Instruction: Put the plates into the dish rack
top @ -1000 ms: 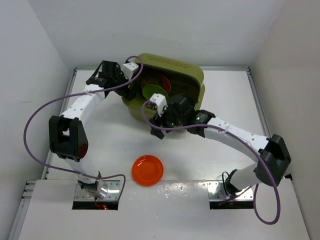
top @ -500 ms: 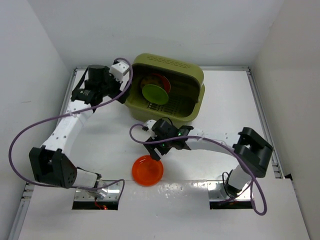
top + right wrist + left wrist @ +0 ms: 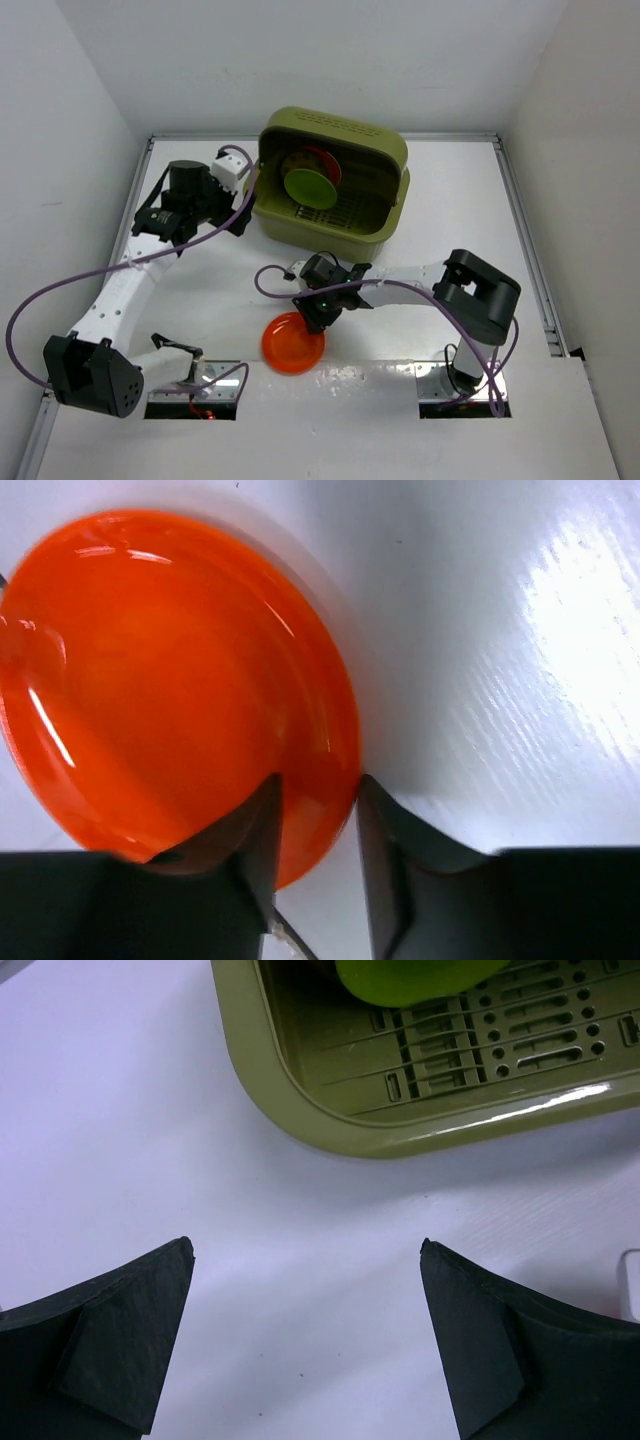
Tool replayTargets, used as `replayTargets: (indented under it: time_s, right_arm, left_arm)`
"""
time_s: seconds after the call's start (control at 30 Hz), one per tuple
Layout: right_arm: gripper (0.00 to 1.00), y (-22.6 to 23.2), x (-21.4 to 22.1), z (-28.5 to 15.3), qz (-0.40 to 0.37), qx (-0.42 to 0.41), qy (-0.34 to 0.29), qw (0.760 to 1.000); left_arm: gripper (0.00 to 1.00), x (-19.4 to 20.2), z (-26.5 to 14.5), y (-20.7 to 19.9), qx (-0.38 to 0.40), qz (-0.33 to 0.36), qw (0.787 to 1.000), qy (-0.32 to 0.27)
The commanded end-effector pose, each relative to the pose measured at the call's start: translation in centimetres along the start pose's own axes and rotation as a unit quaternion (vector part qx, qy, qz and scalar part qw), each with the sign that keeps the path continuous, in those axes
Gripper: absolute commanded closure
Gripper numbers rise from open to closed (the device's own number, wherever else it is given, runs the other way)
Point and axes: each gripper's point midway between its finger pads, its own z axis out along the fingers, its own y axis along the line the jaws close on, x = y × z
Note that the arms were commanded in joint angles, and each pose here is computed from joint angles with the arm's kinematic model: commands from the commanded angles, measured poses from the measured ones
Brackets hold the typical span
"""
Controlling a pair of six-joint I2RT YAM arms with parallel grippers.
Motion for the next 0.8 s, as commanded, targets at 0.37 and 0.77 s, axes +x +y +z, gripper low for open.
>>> replayTargets:
  time_s: [0.37,0.77]
  right_arm:
    - [1.00,0.7,-1.2,-2.9,0.000,0.016,-0.045,0.999]
    - [1.00,2.8,-12.3,-14.3,-0.116,0.049,-0.247,0.961]
  left_arm:
    - [0.00,0.2,-2.5,-0.5,-0.010,-0.022,0.999,-0.024]
    - [0.00,-0.7,-2.5,0.1,-0.025,-0.020,0.999,-0.035]
